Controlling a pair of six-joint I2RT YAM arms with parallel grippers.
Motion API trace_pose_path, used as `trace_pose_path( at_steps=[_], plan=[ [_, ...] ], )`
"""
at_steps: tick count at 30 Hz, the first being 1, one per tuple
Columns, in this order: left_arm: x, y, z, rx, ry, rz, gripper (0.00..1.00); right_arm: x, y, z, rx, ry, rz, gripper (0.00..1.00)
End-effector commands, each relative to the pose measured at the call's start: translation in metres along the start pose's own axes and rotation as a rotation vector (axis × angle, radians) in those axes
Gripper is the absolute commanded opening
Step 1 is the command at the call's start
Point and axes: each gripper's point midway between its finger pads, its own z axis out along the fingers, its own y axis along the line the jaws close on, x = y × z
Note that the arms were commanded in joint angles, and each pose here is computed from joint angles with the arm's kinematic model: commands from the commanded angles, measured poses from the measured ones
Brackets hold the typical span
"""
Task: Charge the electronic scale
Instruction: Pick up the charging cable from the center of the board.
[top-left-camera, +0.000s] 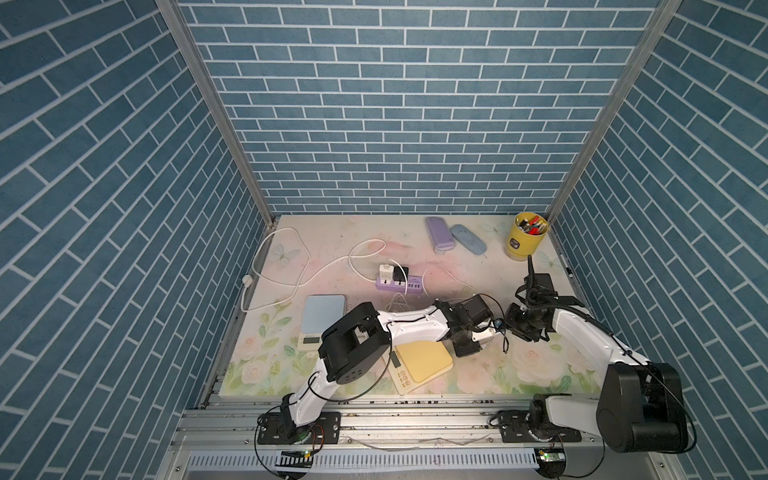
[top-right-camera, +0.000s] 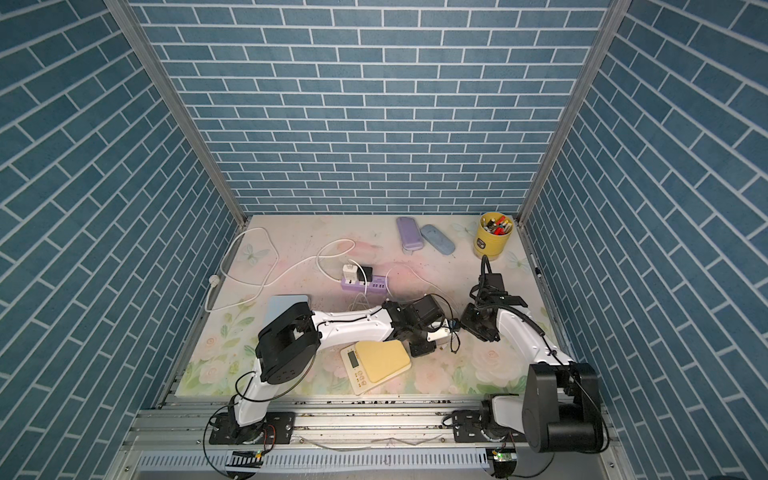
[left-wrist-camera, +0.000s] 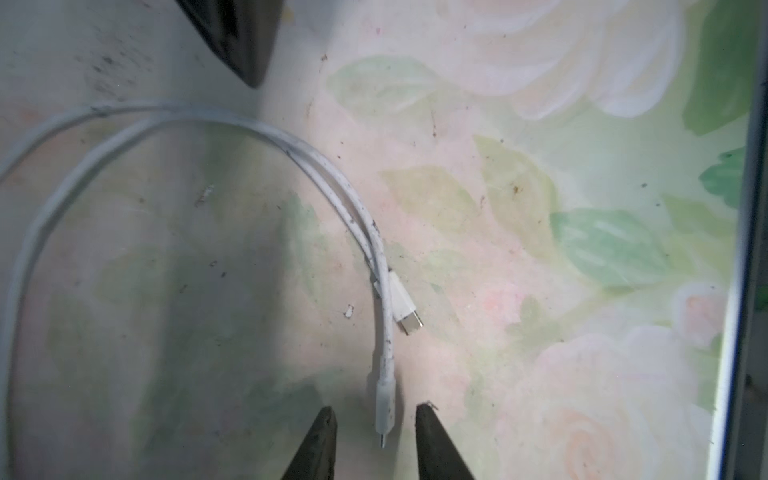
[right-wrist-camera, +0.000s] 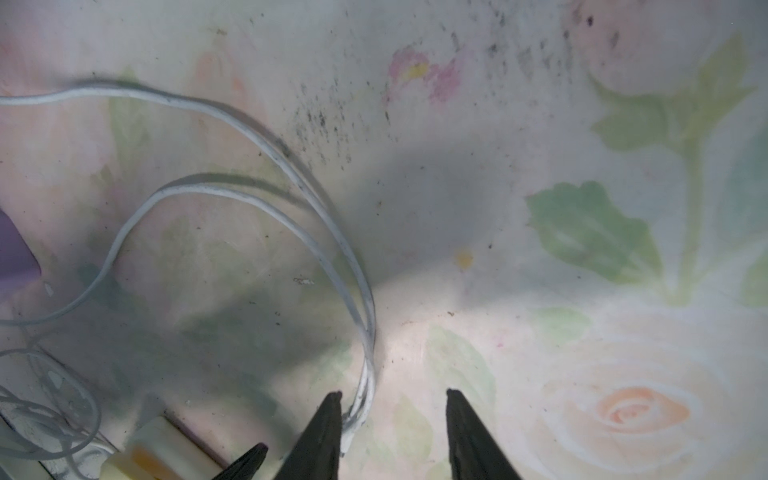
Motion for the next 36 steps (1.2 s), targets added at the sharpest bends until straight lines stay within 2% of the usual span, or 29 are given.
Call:
trace_pose_path(
  at_steps=[1, 5, 7, 9, 13, 15, 17, 20, 23, 27, 30, 33, 36],
  plan=[
    [0.01, -0.004, 0.012, 0.019, 0.04, -0.012, 0.25, -0.007, 0.006, -0.004, -0.02, -0.015, -0.017, 0.43],
    [0.014, -0.006, 0.015, 0.027, 0.061, -0.012, 0.12, -0.007, 0.007, -0.009, -0.025, -0.028, -0.025, 0.43],
    [0.014, -0.006, 0.013, 0.029, 0.064, -0.014, 0.01, -0.009, 0.008, -0.013, -0.03, -0.044, -0.027, 0.42],
    [0.009, -0.004, 0.003, 0.023, 0.057, 0.0, 0.0, -0.011, 0.013, -0.018, -0.061, -0.073, -0.028, 0.4],
    [-0.012, 0.012, -0.051, 0.012, -0.032, -0.01, 0.0, -0.026, 0.05, -0.05, -0.28, -0.191, -0.033, 0.34],
    [-0.02, 0.02, -0.079, 0.041, -0.102, -0.025, 0.0, -0.035, 0.07, -0.069, -0.403, -0.267, -0.048, 0.33],
    [-0.025, 0.031, -0.103, 0.065, -0.158, -0.04, 0.0, -0.037, 0.093, -0.085, -0.545, -0.293, -0.048, 0.33],
    [-0.026, 0.049, -0.123, 0.061, -0.196, -0.07, 0.0, -0.033, 0.114, -0.1, -0.699, -0.282, -0.039, 0.44],
    [-0.027, 0.059, -0.136, 0.049, -0.214, -0.072, 0.0, -0.023, 0.129, -0.109, -0.769, -0.259, -0.078, 0.58],
    [-0.03, 0.059, -0.148, 0.078, -0.237, -0.058, 0.0, -0.003, 0.154, -0.108, -0.838, -0.211, -0.168, 0.65],
    [-0.034, 0.058, -0.155, 0.097, -0.251, -0.055, 0.0, 0.01, 0.166, -0.096, -0.866, -0.147, -0.191, 0.66],
    [-0.033, 0.059, -0.157, 0.087, -0.249, -0.051, 0.0, 0.014, 0.172, -0.085, -0.871, -0.114, -0.183, 0.57],
    [-0.031, 0.062, -0.157, 0.076, -0.241, -0.056, 0.0, 0.015, 0.178, -0.079, -0.869, -0.086, -0.189, 0.37]
  ],
)
